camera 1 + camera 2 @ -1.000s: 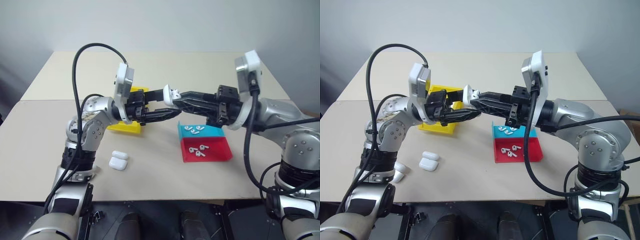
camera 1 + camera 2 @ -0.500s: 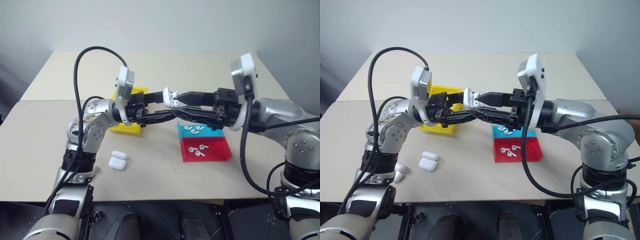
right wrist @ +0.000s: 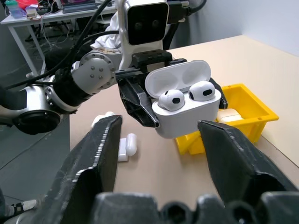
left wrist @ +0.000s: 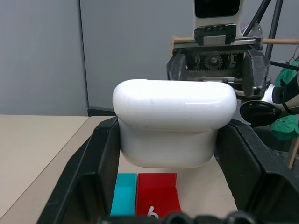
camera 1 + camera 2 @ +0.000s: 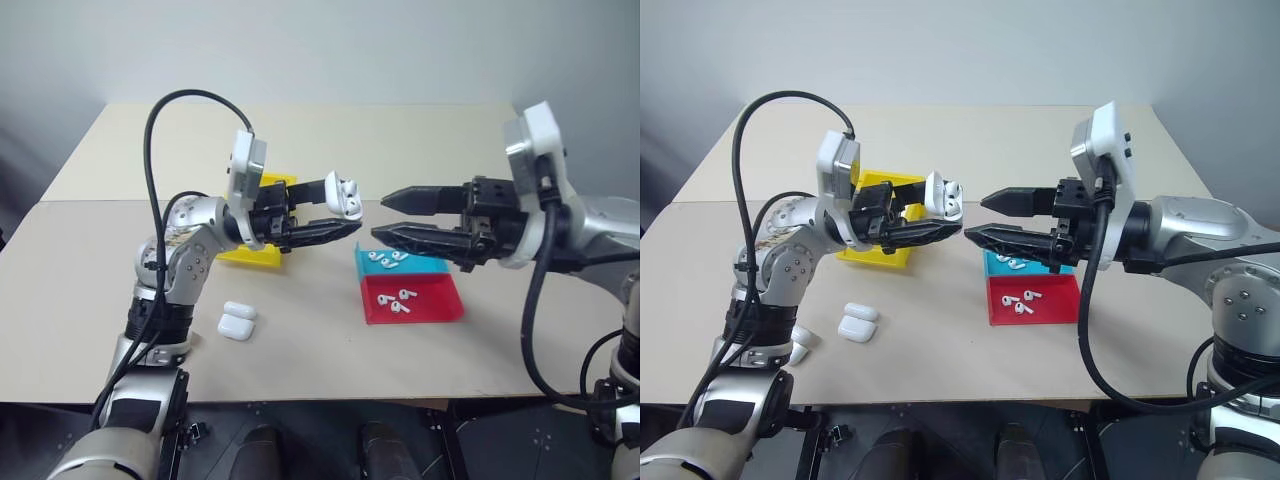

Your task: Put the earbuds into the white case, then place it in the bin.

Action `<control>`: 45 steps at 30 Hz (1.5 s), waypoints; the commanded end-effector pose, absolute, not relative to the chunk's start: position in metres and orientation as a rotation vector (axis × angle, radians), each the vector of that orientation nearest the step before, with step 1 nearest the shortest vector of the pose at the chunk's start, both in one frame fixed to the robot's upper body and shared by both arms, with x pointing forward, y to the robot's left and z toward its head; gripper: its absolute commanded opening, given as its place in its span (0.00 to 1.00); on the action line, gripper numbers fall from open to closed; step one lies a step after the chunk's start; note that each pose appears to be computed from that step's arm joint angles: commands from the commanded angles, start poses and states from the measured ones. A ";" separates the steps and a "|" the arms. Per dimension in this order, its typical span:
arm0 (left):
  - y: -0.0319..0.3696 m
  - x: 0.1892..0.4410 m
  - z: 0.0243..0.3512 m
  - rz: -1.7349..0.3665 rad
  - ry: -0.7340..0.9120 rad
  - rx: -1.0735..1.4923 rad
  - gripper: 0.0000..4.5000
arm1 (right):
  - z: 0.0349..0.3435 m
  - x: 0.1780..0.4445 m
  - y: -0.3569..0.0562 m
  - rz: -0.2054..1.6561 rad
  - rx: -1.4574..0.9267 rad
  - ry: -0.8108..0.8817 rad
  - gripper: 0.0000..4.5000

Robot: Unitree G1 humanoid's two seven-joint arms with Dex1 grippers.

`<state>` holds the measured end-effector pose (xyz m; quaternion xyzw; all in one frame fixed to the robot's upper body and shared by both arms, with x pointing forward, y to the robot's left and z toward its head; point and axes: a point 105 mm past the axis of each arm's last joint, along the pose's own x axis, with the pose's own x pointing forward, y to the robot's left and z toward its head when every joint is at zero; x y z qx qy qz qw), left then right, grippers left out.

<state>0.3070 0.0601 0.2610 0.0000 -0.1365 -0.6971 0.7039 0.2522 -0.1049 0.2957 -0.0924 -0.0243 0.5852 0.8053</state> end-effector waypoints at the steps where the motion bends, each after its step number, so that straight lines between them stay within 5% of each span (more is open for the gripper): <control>1: 0.055 0.304 0.269 -1.578 -0.338 0.048 0.62 | 0.329 0.247 -0.112 1.276 -0.322 -0.205 0.38; 6: 0.044 0.307 0.265 -1.597 -0.329 0.051 0.62 | 0.335 0.263 -0.104 1.341 -0.489 -0.208 0.01; 18: 0.028 0.319 0.259 -1.574 -0.302 0.077 0.62 | 0.342 0.293 -0.042 1.456 -0.791 -0.246 0.01; 38: 0.044 0.313 0.262 -1.538 -0.325 0.085 0.62 | 0.311 0.297 -0.095 1.335 -0.971 -0.097 0.01; 45: 0.042 0.316 0.259 -1.552 -0.306 0.086 0.62 | 0.343 0.296 -0.086 1.297 -0.982 -0.222 0.01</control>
